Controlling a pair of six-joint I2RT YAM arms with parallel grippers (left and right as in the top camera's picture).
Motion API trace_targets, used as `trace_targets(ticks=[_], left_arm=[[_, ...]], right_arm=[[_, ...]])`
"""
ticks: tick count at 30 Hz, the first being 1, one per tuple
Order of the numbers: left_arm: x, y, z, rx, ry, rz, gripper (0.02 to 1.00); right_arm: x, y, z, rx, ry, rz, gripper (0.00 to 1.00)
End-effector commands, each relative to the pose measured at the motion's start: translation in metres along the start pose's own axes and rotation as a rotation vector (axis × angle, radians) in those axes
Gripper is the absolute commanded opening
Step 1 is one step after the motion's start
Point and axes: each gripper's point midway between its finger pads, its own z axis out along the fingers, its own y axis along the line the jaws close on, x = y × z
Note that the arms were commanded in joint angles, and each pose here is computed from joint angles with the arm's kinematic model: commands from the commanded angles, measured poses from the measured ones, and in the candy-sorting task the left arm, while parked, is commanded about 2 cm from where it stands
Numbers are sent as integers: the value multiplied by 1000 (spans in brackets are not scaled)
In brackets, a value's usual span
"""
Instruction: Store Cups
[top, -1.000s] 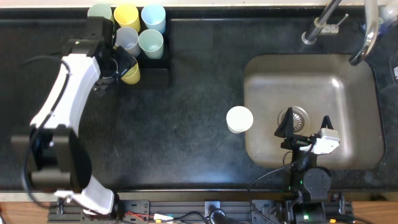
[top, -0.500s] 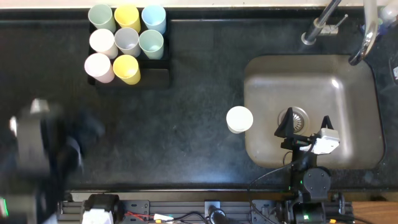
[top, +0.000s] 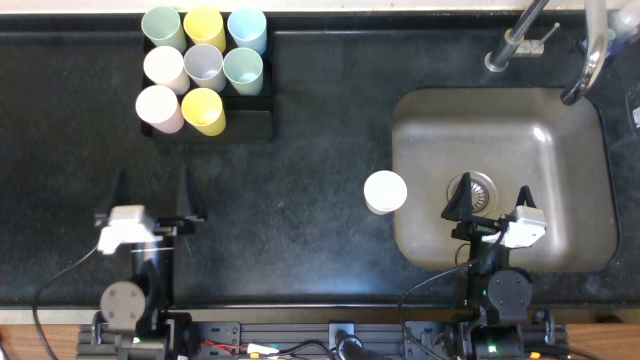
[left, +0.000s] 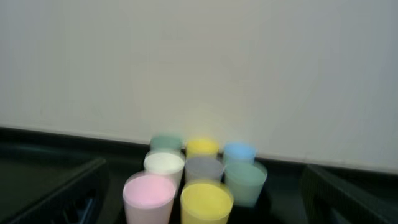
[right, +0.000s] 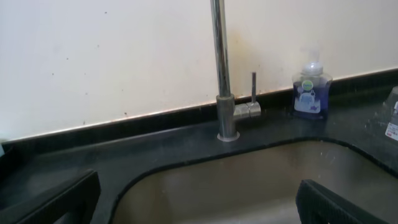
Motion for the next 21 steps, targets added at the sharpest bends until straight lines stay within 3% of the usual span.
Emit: trace_targets(ticks=[1, 5, 21], left_arm=[[49, 5, -7, -4, 175, 118, 998], [84, 9, -22, -10, 320, 125, 998], [82, 9, -22, -6, 312, 154, 998]], right_arm=[[4, -2, 0, 4, 2, -3, 996], [4, -2, 0, 4, 2, -3, 996], [4, -2, 0, 4, 2, -3, 996]])
